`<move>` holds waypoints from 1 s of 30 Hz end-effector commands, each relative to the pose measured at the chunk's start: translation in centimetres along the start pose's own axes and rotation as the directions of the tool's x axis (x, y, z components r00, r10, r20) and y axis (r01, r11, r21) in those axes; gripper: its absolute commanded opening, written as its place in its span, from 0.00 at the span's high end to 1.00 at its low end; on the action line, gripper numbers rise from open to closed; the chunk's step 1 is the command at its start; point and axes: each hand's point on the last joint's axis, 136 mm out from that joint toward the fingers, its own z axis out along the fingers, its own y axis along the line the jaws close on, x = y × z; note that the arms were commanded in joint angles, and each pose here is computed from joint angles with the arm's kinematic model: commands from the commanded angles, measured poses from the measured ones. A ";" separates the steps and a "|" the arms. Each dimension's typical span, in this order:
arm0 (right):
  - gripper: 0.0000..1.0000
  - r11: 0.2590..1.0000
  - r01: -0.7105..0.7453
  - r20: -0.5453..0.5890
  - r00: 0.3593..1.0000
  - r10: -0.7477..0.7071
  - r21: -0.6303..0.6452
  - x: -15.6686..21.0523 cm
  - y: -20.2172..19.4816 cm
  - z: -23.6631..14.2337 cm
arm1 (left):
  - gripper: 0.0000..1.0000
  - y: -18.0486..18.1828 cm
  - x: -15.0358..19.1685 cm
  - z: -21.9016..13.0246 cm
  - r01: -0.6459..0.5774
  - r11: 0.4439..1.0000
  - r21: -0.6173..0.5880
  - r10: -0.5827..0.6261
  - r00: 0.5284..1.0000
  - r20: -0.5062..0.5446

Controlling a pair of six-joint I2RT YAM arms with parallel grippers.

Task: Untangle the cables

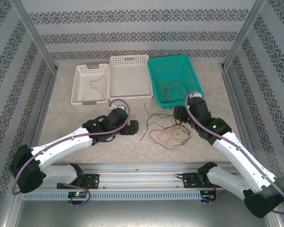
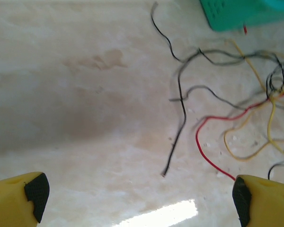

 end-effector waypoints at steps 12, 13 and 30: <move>0.41 0.983 0.026 -0.125 0.992 -0.002 0.184 9.6 -3.9 2.0 | 0.00 -6.6 6.5 6.3 -0.047 0.999 0.028 0.050 0.991 -0.123; 0.42 0.982 0.030 -0.132 0.991 -0.005 0.188 9.8 -3.8 2.3 | 0.00 -7.1 6.6 6.7 -0.044 0.999 0.032 0.048 0.991 -0.123; 0.53 0.982 0.018 -0.128 0.992 0.006 0.186 10.6 -4.0 4.0 | 0.00 -12.8 4.8 9.3 0.130 0.967 0.221 -0.135 0.991 0.007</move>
